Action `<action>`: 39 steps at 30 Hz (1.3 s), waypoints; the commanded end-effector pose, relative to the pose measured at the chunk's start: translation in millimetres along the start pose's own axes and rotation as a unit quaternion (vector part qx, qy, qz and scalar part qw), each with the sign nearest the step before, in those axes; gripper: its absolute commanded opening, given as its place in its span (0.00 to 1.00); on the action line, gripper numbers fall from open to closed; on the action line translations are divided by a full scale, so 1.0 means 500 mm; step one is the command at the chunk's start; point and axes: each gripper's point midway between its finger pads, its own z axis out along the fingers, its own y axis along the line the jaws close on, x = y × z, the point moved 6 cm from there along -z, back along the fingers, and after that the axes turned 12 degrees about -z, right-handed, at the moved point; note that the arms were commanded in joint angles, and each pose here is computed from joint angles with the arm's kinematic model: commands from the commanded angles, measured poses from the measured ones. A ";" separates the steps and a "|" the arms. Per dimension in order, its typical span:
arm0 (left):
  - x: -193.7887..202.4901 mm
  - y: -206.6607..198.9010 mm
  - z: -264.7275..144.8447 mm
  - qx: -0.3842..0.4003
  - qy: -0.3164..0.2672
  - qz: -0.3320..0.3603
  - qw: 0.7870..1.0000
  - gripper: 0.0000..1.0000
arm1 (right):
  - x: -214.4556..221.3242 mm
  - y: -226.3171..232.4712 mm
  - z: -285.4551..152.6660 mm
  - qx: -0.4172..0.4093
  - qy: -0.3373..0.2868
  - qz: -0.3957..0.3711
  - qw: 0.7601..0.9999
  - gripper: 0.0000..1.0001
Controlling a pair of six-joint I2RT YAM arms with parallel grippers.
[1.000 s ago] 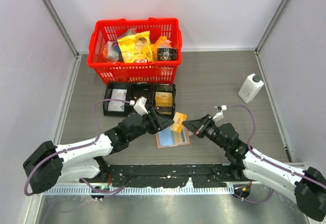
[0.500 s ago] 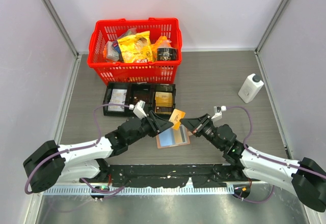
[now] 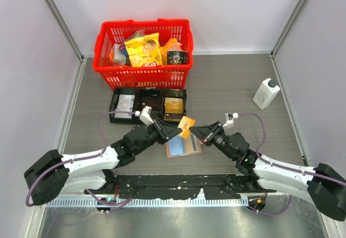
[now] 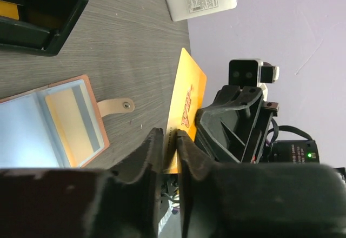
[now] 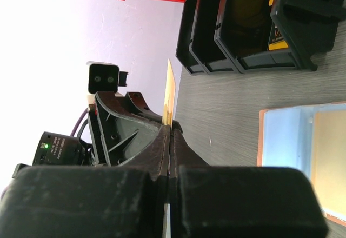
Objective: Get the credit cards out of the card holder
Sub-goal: Place the credit card in the storage box.
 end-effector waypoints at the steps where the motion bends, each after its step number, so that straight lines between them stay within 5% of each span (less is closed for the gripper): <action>1: -0.024 -0.018 -0.016 0.028 -0.044 0.019 0.998 0.14 | -0.011 0.017 0.004 -0.016 -0.022 0.007 1.000 0.01; 4: -0.038 -0.018 -0.026 0.004 -0.042 0.072 0.997 0.01 | -0.006 0.005 0.002 -0.003 -0.016 -0.005 1.000 0.16; 9: -0.066 -0.016 -0.043 -0.041 0.025 0.192 0.980 0.00 | -0.012 -0.009 -0.005 0.024 -0.022 -0.050 0.998 0.47; 14: -0.080 -0.026 -0.061 -0.045 0.140 0.278 0.949 0.00 | -0.031 0.020 -0.015 0.023 0.003 -0.174 0.985 0.57; 17: -0.066 -0.037 -0.075 -0.036 0.215 0.314 0.924 0.00 | -0.035 0.042 -0.025 0.002 0.047 -0.286 0.957 0.61; 22: -0.039 -0.066 -0.107 0.017 0.314 0.344 0.885 0.00 | -0.036 0.101 -0.038 -0.072 0.119 -0.388 0.911 0.63; 26: -0.031 -0.097 -0.126 0.058 0.333 0.359 0.870 0.00 | -0.027 0.129 -0.036 -0.130 0.160 -0.425 0.881 0.60; 35: -0.031 -0.132 -0.141 0.103 0.325 0.379 0.860 0.00 | 0.003 0.147 -0.032 -0.197 0.205 -0.415 0.864 0.50; 39: -0.029 -0.137 -0.142 0.111 0.327 0.379 0.859 0.00 | 0.006 0.150 -0.036 -0.210 0.207 -0.406 0.865 0.31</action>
